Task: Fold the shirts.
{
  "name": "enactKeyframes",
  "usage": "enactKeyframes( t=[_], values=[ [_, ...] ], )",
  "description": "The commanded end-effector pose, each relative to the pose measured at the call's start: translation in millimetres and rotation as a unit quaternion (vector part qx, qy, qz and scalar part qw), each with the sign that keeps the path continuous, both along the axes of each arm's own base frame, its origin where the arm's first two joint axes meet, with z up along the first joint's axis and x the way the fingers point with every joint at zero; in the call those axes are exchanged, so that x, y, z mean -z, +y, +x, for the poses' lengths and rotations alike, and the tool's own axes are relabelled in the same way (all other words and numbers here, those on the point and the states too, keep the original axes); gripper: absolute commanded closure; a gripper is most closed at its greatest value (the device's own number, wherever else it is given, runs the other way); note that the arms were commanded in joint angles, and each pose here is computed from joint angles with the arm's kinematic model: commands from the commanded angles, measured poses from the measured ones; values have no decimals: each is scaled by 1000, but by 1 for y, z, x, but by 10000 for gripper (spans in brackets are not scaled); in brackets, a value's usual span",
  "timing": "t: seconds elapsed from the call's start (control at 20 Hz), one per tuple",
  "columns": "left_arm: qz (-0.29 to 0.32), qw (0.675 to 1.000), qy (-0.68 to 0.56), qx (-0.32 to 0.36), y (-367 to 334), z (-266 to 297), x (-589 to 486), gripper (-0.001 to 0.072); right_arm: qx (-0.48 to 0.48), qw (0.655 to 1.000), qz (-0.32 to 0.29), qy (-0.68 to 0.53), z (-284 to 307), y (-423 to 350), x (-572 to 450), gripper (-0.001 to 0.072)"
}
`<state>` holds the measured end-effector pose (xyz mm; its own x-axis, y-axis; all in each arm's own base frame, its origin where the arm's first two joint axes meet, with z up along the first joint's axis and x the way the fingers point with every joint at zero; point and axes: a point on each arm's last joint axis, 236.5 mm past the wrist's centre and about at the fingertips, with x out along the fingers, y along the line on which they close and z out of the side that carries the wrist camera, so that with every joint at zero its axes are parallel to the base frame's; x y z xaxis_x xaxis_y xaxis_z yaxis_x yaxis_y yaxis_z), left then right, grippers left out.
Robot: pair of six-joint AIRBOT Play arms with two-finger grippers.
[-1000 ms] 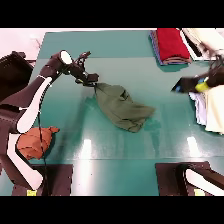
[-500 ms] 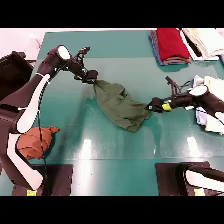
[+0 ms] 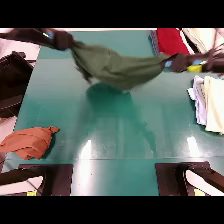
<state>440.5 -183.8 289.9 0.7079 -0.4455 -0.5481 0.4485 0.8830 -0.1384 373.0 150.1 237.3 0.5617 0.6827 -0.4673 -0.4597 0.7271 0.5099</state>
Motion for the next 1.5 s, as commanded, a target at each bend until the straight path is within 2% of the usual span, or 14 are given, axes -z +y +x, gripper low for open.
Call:
enactKeyframes(
  t=[0.0,0.1,0.25,0.4,0.5,0.55,0.6,0.65,0.8,1.0,1.15,1.45],
  values=[
    [-14,993,-112,15,5,-66,-91,682,35,996,-59,-55,-38,-23,-64,692],
    [-11,993,-109,44,-15,-81,-89,682,45,995,-77,-44,-49,-30,-64,691],
    [17,995,-48,90,-54,-83,-32,682,23,994,-108,18,-60,-28,-21,692],
    [75,985,77,135,-90,-91,86,681,10,985,-152,84,-66,-29,43,691],
    [111,969,158,151,-99,-105,167,679,8,981,-155,113,-67,-28,73,692],
    [115,961,197,155,-100,-114,200,640,10,980,-154,125,-68,-28,86,692],
    [105,956,226,154,-102,-121,218,340,14,979,-153,136,-68,-30,96,692],
    [95,954,244,144,-100,-125,225,166,14,978,-149,144,-70,-31,101,692],
    [66,968,222,99,-72,-107,192,170,26,978,-145,150,-67,-38,104,691],
    [22,983,180,-20,11,-67,152,170,35,978,-143,147,-64,-42,103,691],
    [12,971,229,-70,41,-59,197,170,41,979,-140,139,-59,-43,101,691],
    [-62,921,377,-79,1,-85,327,169,48,981,-139,131,-55,-44,99,691]
  ],
)
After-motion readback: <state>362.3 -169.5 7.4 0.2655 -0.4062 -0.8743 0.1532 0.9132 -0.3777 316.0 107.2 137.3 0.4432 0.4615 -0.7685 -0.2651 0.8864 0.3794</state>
